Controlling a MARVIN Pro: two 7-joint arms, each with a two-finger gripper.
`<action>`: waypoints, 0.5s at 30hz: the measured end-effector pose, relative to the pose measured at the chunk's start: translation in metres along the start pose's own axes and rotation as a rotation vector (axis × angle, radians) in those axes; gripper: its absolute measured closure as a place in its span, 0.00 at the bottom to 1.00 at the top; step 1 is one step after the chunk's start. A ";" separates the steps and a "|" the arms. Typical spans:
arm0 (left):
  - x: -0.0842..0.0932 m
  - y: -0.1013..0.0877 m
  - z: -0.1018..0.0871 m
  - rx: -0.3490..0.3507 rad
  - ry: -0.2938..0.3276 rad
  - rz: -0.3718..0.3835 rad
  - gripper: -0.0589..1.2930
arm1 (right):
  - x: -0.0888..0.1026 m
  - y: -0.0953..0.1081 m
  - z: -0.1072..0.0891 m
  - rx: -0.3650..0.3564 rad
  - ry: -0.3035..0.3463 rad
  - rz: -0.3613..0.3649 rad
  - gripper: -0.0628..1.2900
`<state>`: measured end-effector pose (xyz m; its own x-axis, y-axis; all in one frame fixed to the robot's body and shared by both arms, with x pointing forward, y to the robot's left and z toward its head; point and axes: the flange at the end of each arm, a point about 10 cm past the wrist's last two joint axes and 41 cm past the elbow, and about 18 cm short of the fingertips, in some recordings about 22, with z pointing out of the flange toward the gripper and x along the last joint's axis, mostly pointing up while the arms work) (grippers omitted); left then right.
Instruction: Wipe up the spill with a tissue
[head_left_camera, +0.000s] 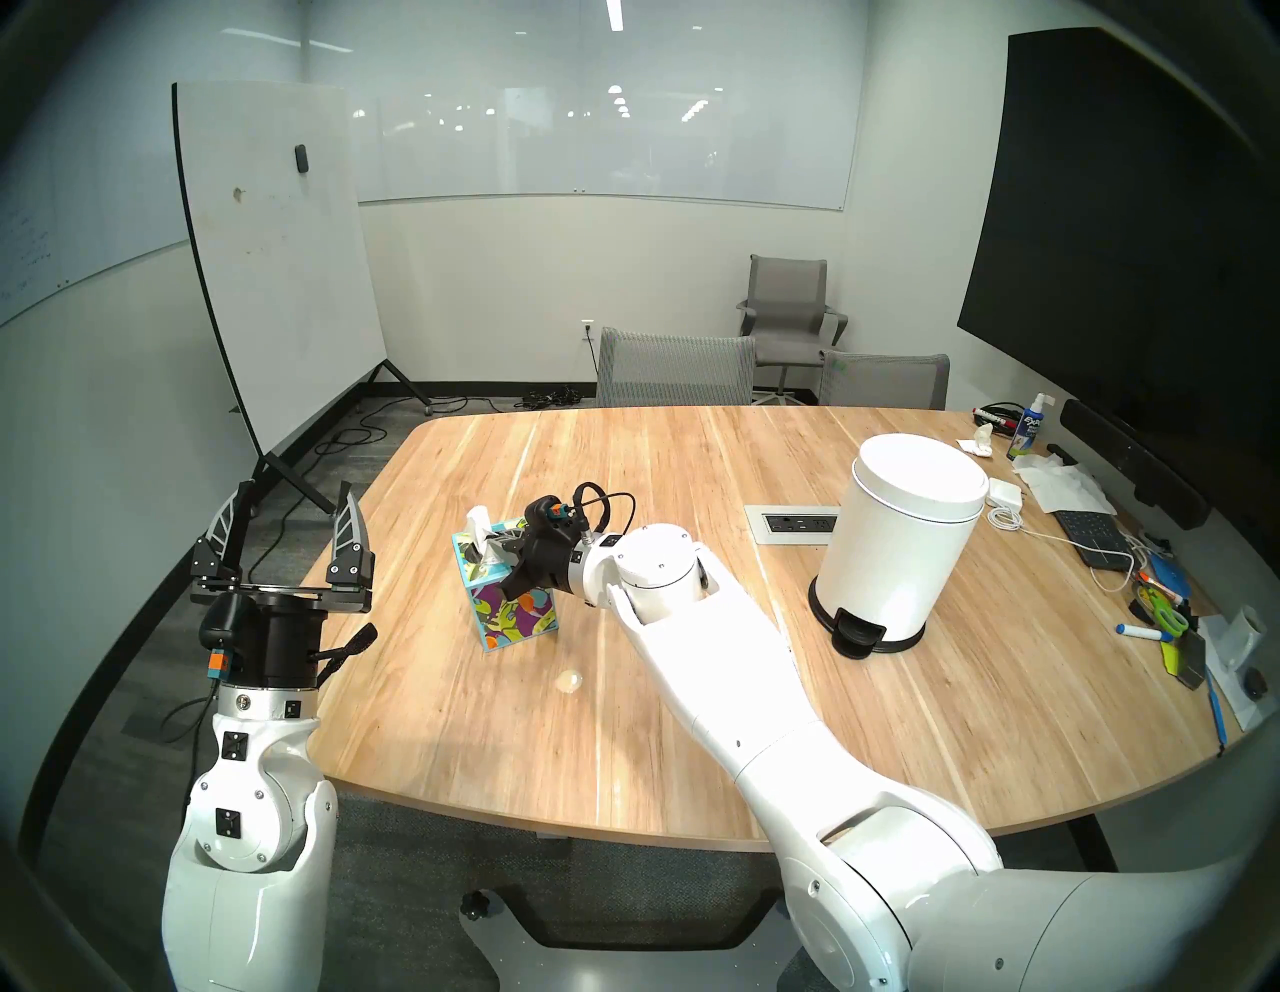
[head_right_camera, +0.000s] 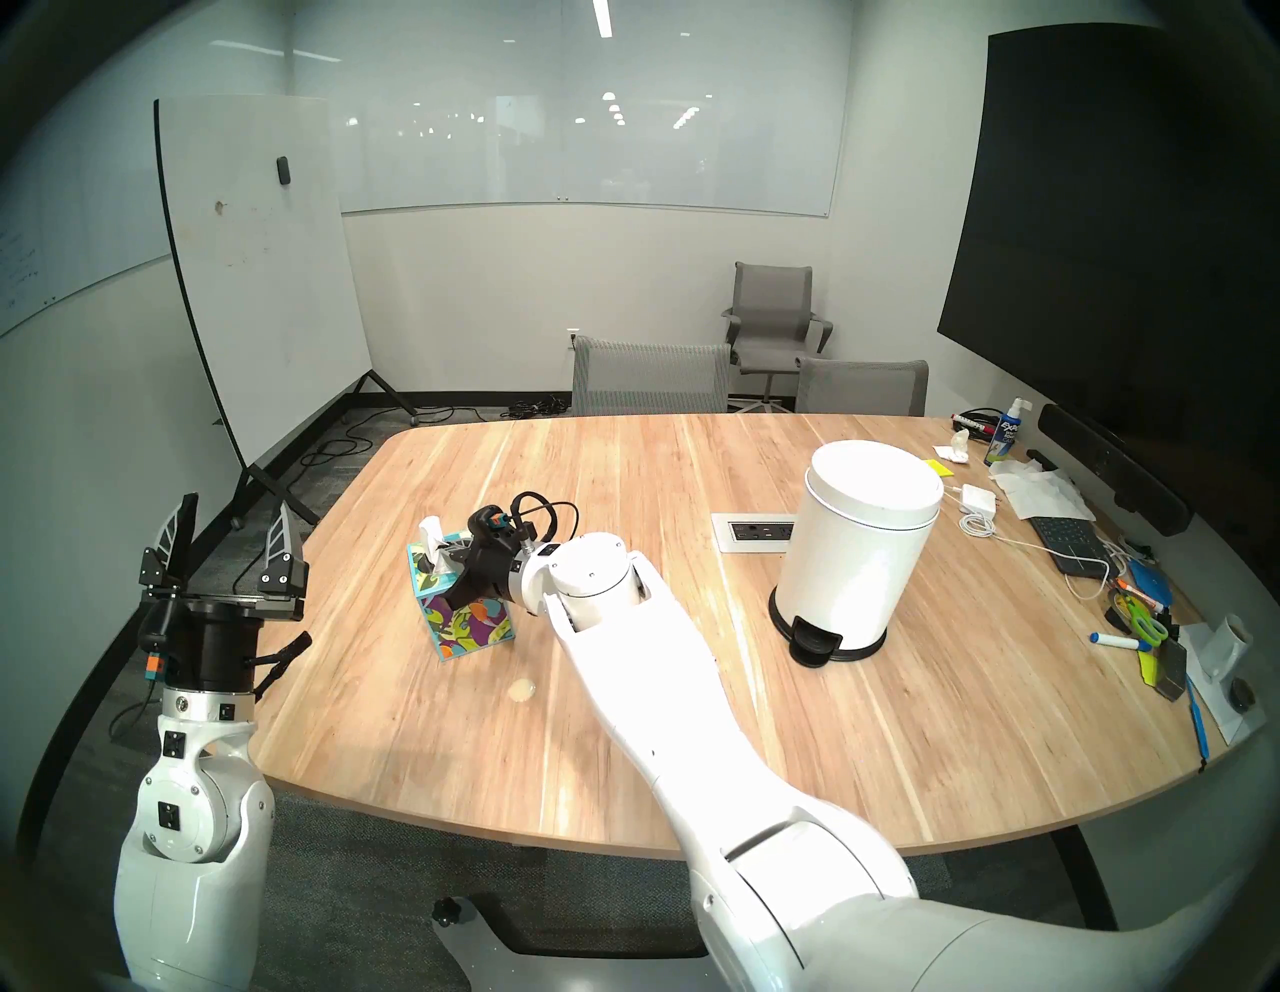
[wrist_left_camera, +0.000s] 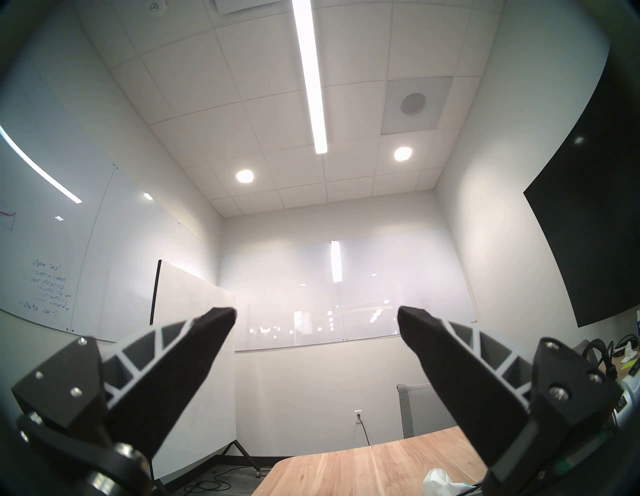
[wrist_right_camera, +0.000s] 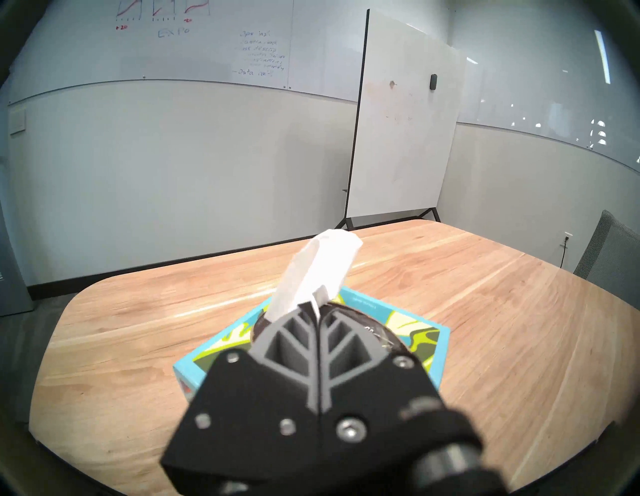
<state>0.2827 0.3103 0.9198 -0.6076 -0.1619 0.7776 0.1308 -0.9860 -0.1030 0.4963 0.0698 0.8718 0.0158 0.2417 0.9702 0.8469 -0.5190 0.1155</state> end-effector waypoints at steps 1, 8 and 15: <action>0.000 0.000 0.000 0.000 0.000 0.000 0.02 | 0.001 0.001 0.000 -0.004 0.003 -0.001 0.97; 0.000 0.000 0.000 0.000 0.000 0.000 0.02 | 0.014 0.005 -0.005 -0.031 0.042 -0.017 0.97; 0.000 0.000 0.000 0.000 0.000 0.000 0.02 | 0.026 0.001 -0.010 -0.042 0.072 -0.033 0.97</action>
<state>0.2827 0.3104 0.9198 -0.6077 -0.1619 0.7775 0.1308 -0.9860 -0.1031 0.4925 0.0672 0.8997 -0.0509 0.2004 0.9784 0.8230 -0.5465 0.1547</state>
